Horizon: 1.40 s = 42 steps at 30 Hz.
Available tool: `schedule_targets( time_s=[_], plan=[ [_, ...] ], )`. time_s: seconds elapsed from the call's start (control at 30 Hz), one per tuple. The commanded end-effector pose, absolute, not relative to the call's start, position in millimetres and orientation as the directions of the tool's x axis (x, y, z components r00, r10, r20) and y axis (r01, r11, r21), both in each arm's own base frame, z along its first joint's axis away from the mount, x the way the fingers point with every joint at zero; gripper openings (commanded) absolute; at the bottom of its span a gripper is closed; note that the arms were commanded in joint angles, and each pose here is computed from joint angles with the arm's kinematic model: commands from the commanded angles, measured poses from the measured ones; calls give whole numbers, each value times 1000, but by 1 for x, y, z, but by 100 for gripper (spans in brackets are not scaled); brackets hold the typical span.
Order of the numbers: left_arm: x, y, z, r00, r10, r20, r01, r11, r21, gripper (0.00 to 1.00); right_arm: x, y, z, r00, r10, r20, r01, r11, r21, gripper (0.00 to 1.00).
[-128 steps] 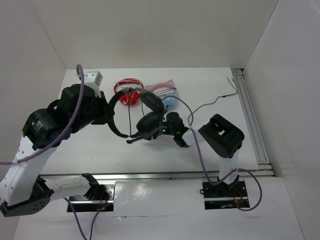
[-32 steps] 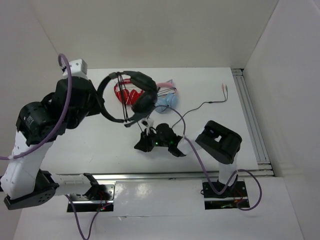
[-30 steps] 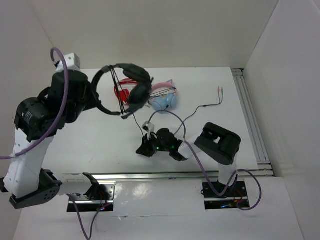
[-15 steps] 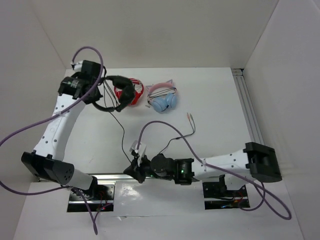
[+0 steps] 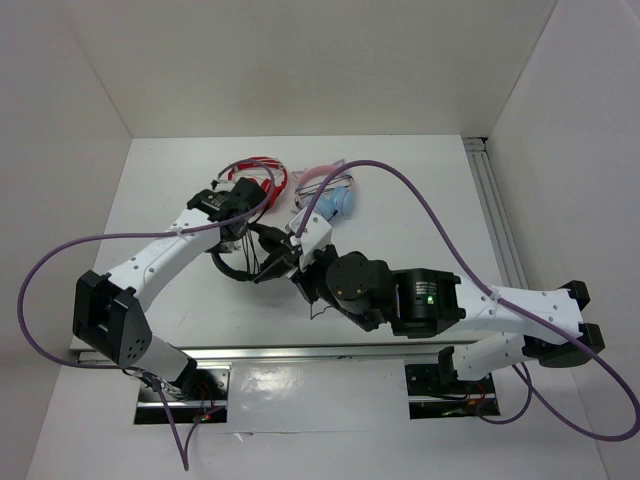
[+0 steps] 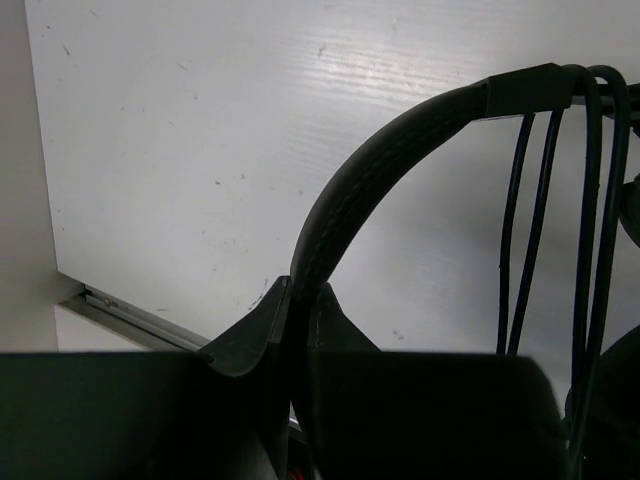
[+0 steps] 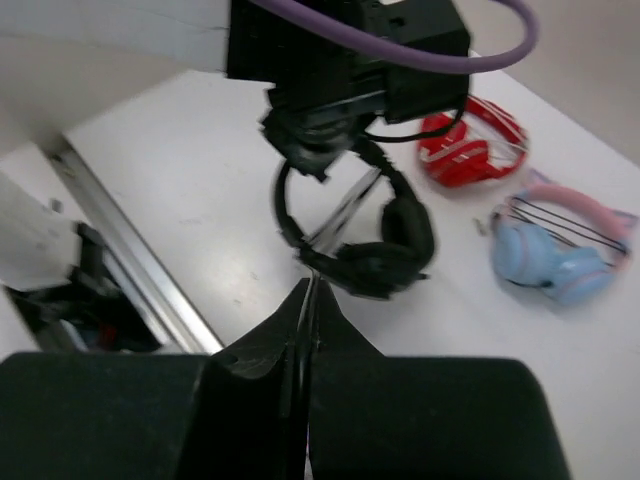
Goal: Wrap the headphones
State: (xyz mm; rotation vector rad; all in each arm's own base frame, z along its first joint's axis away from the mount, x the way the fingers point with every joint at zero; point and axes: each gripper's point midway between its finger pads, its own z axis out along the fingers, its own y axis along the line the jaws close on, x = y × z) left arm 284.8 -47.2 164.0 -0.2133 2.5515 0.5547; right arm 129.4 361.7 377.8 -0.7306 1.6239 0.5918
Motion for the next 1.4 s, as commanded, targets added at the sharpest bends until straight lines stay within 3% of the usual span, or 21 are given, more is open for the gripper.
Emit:
schedule_targets(
  time_s=[0.0, 0.23, 0.5, 0.7, 0.87, 1.03, 1.07, 1.13, 1.3, 1.37],
  plan=[
    [289, -51, 157, -839, 7, -544, -252, 881, 400, 0, 154, 316, 397, -30, -279, -960, -637, 745, -197, 0],
    [262, -90, 135, -877, 89, -473, -71, 948, 310, 0, 203, 263, 360, -53, -544, -837, -477, 751, -457, 0],
    [212, -138, 167, -828, 203, -523, 173, 979, 106, 0, 270, 220, 401, -17, -383, -924, -219, 903, -370, 0],
    [191, -146, 226, -753, 192, -629, 270, 963, -28, 0, 372, 221, 390, -99, -307, -947, -320, 911, -261, 0],
    [182, -161, 284, -684, 189, -705, 385, 914, -128, 0, 425, 244, 337, -166, -299, -940, -487, 854, -186, 0],
    [172, -181, 345, -600, 148, -786, 507, 830, -231, 0, 401, 297, 266, -246, -234, -940, -724, 690, 17, 0],
    [175, -184, 354, -592, 139, -794, 510, 828, -235, 0, 392, 314, 273, -227, -163, -960, -776, 627, 77, 0],
    [177, -186, 381, -557, 103, -824, 520, 817, -250, 0, 365, 332, 246, -271, -132, -953, -824, 543, 160, 6],
    [184, -195, 421, -566, -34, -824, 458, 818, -348, 0, 302, 389, 250, -312, 48, -949, -910, 273, 313, 21],
    [187, -196, 441, -549, -103, -829, 431, 815, -387, 0, 293, 408, 240, -335, 69, -940, -910, 235, 341, 22]
  ],
)
